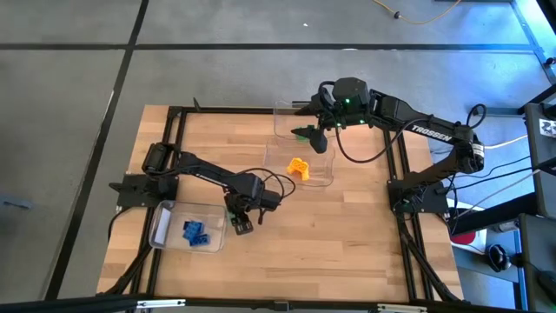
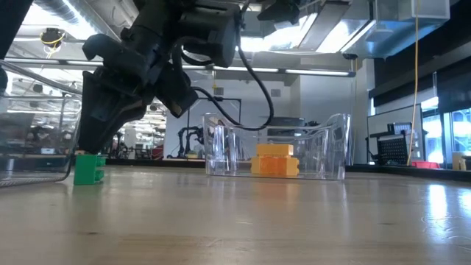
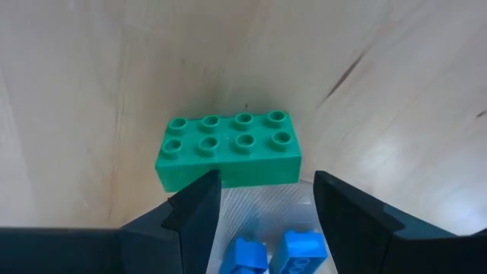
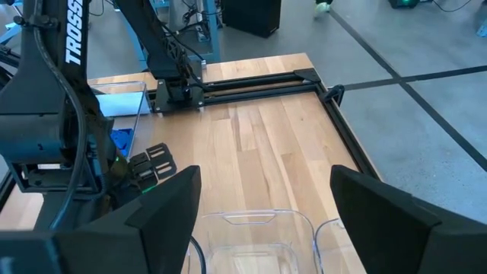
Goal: Sort & place blocks by color
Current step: Put the green game piece into the top transparent bin
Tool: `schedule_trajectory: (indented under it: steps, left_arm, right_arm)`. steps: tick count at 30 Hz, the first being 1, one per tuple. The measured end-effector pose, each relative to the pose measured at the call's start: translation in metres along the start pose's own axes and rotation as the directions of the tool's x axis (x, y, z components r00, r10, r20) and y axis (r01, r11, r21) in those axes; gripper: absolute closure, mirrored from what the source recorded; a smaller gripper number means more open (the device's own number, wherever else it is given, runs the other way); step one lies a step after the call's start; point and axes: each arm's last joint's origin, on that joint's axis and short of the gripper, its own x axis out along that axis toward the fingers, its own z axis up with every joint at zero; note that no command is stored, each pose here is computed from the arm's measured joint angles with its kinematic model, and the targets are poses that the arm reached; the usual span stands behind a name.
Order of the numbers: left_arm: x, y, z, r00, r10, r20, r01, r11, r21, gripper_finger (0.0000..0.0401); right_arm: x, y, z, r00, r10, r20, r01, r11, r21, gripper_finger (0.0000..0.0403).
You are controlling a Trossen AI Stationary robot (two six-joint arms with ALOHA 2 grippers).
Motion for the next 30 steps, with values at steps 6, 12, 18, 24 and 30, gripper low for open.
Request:
schedule_trajectory:
  steps: [6,12,18,24,30]
  left_arm:
    - [0.0,0.0,-0.001,1.0,0.002,-0.006,-0.002,1.0,-0.002,0.02]
    - [0.002,0.001,0.002,0.999,0.047,0.021,-0.047,0.999,-0.003,0.02]
    - [0.003,0.003,0.004,0.99,0.126,0.068,-0.125,0.992,-0.014,0.02]
    - [0.001,0.011,0.01,0.972,0.198,0.124,-0.195,0.98,-0.031,0.02]
    - [-0.001,0.018,0.016,0.959,0.235,0.156,-0.233,0.972,-0.028,0.02]
  right_arm:
    - [0.0,0.0,0.0,1.0,0.0,0.0,0.0,1.0,0.0,0.0107]
    - [0.0,0.0,0.0,1.0,0.0,0.0,0.0,1.0,-0.004,0.0107]
    - [0.0,0.0,0.0,1.0,0.0,-0.001,0.0,1.0,-0.002,0.0107]
    - [0.0,0.0,0.0,1.0,0.0,-0.001,0.0,1.0,-0.003,0.0107]
    - [0.0,0.0,0.0,1.0,0.0,-0.001,0.0,1.0,-0.001,0.0107]
